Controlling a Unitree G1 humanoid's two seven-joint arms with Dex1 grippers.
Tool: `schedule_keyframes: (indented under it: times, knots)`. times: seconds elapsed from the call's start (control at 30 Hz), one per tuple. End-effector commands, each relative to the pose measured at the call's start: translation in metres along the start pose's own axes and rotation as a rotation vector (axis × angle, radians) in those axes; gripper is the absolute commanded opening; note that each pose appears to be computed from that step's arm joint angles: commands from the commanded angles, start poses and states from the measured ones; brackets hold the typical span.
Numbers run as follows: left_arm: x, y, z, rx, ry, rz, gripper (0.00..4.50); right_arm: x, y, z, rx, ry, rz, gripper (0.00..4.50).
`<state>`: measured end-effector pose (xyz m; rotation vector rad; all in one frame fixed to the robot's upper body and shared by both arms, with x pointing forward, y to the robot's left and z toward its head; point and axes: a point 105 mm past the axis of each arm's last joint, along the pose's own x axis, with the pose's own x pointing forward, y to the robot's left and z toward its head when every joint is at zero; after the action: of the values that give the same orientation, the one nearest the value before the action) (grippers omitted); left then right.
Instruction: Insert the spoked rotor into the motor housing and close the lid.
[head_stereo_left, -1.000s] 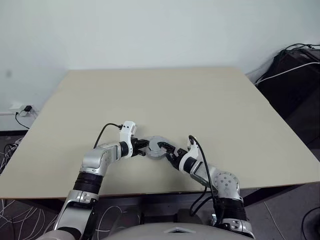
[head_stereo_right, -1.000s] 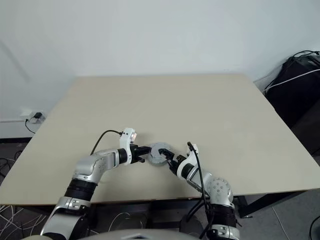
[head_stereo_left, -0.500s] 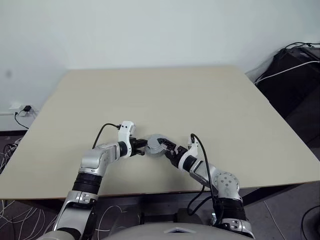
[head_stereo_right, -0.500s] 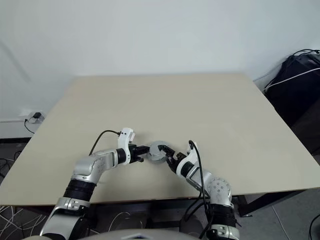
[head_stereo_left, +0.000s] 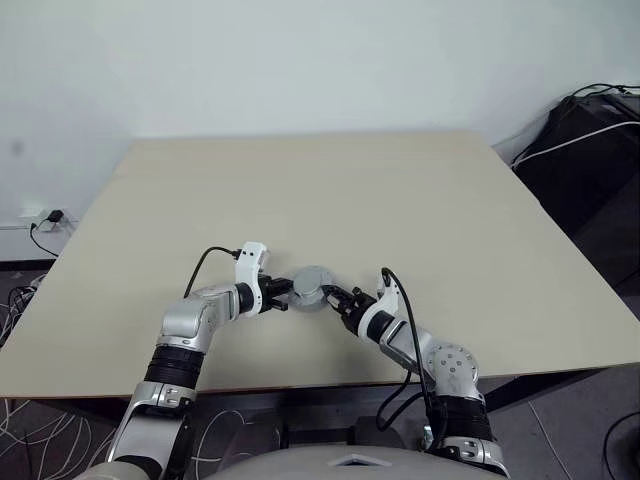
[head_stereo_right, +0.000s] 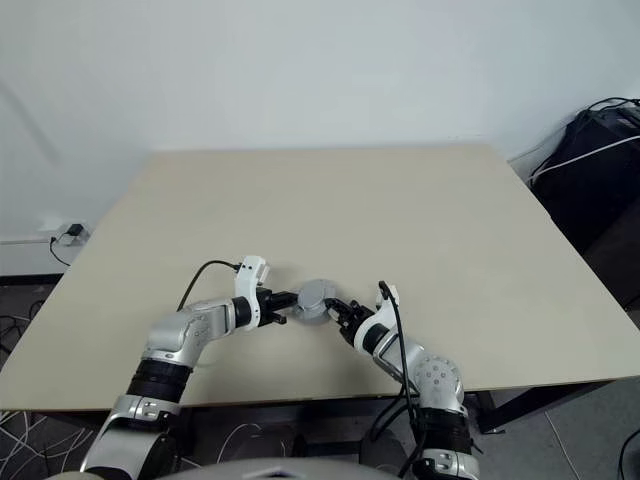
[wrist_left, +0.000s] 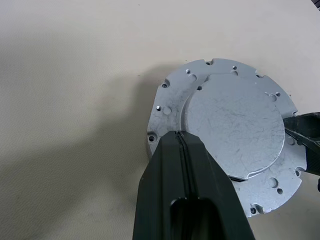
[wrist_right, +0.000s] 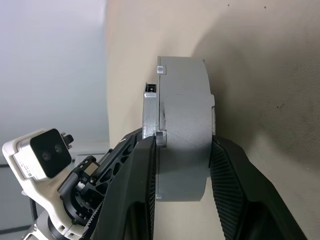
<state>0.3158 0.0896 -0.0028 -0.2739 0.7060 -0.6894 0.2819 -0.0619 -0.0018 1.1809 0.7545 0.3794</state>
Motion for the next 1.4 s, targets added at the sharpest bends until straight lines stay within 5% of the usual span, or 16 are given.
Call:
schedule_keyframes:
  times: [0.03, 0.53, 0.7, 0.9, 1.1, 1.4]
  knots:
    - [0.009, -0.015, -0.012, -0.016, 0.048, -0.06, 0.0, 0.015, 0.044, -0.016, -0.006, 0.047, 0.155, 1.21]
    - [-0.022, -0.017, 0.028, -0.052, -0.246, -0.053, 0.0, -0.001, 0.028, -0.005, 0.037, -0.024, 0.114, 1.21]
    - [-0.052, -0.008, 0.056, -0.136, -0.5, 0.042, 0.0, -0.006, 0.03, 0.003, 0.06, -0.074, 0.128, 1.21]
    - [-0.073, -0.015, 0.023, -0.352, -0.59, -0.06, 0.0, -0.013, 0.044, 0.015, 0.081, -0.136, 0.191, 1.21]
    - [-0.083, -0.027, -0.027, -0.635, -0.585, -0.16, 1.59, -0.015, 0.074, 0.02, 0.063, -0.144, 0.29, 1.21]
    - [-0.093, -0.045, -0.034, -0.906, -0.693, -0.343, 4.48, -0.013, 0.093, 0.013, 0.03, -0.084, 0.34, 1.21]
